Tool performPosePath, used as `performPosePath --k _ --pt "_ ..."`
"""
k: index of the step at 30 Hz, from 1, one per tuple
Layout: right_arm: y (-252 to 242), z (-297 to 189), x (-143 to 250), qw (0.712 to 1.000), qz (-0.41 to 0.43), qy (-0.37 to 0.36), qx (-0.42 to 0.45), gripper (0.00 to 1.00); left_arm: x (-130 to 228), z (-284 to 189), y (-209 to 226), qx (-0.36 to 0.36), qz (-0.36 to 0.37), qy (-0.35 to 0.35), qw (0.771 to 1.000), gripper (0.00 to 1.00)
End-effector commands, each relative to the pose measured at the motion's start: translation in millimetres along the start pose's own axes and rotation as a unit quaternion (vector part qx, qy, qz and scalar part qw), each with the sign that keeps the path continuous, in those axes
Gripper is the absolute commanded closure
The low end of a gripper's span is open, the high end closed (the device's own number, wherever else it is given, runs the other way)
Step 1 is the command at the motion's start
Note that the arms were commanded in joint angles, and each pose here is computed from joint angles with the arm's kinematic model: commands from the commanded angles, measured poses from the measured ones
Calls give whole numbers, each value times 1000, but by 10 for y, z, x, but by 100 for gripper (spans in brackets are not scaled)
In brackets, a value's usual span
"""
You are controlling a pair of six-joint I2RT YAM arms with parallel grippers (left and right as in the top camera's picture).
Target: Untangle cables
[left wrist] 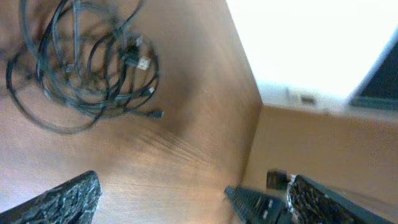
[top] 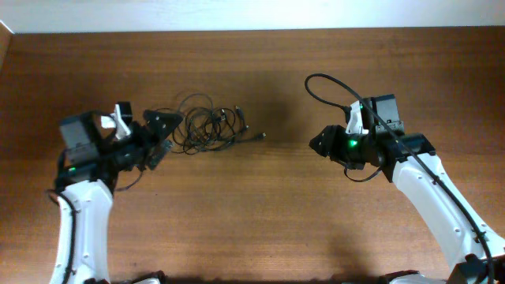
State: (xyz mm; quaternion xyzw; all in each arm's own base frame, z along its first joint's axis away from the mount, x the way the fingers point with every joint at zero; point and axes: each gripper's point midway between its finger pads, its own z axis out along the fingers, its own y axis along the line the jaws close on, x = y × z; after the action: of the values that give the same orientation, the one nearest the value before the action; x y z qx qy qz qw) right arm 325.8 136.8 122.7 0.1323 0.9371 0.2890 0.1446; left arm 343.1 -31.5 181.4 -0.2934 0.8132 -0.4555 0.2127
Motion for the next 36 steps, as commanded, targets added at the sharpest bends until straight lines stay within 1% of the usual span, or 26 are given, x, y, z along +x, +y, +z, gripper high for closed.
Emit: performPosePath --k 1,3,4,5,6,7,8,9,11,12,13,14,15,16,18,19,21,22,23,24,25,26,28,31,33,36 --pt "-16 5 2 1000 -5 -3 5 45 -9 279 339 -126 -222 -98 962 6" --pt "-21 5 10 1000 -4 -1 6 45 153 487 421 -152 -292 -94 940 7" --pt "-31 6 24 1000 -3 2 8 45 219 605 509 -168 -333 -96 923 10" --pt "-36 5 33 1000 -2 3 9 45 199 660 606 -183 -349 -111 912 11" --pt "-48 5 51 1000 0 7 11 45 148 708 740 -199 -365 -132 900 20" --pt "-60 4 69 1000 2 11 14 45 118 757 830 -208 -371 -138 894 33" --pt "-68 3 83 1000 2 13 15 45 75 804 910 -214 -371 -145 892 40" --pt "-74 4 90 1000 2 15 16 45 51 858 959 -216 -372 -145 891 42" --pt "-68 4 80 1000 2 13 15 45 36 946 1096 -228 -375 -145 886 41" --pt "-63 4 73 1000 1 11 14 45 51 969 1170 -238 -379 -144 883 43" --pt "-63 4 73 1000 1 11 14 45 85 1009 1258 -251 -383 -140 878 49" --pt "-63 4 74 1000 1 11 14 45 141 1060 1330 -263 -384 -133 875 65" --pt "-63 4 74 1000 1 11 14 45 186 1095 1357 -267 -386 -124 874 90" --pt "-64 4 75 1000 1 12 14 45 205 1105 1349 -266 -388 -117 875 100" --pt "-64 4 75 1000 1 12 14 45 224 1113 1314 -261 -386 -108 878 100" --pt "-64 4 77 1000 1 12 14 45 237 1117 1262 -254 -375 -97 886 100" --pt "-33 4 93 1000 1 17 5 45 157 1130 1023 -219 -296 -79 926 100" --pt "53 1 124 999 -1 28 -19 45 85 1128 725 -174 -205 -61 961 100" --pt "123 -2 141 999 -3 34 -38 45 70 1105 489 -140 -137 -45 980 100" --pt "202 -5 149 998 -9 38 -57 45 88 1059 249 -105 -69 -29 992 100" --pt "341 26 135 996 -29 33 -79 43 234 884 -203 -35 50 6 998 100" --pt "453 88 126 994 -47 28 -92 39 314 774 -401 -4 87 15 996 100" --pt "662 230 161 991 -41 38 -121 36 428 545 -732 45 125 15 991 100" --pt "978 443 222 981 -25 65 -182 33 507 298 -1004 80 156 -2 984 100" --pt "1147 555 192 971 11 83 -223 32 604 103 -1197 109 180 -10 978 100" --pt "1372 554 198 957 -8 93 -276 32 657 -21 -1316 127 196 -18 972 100"
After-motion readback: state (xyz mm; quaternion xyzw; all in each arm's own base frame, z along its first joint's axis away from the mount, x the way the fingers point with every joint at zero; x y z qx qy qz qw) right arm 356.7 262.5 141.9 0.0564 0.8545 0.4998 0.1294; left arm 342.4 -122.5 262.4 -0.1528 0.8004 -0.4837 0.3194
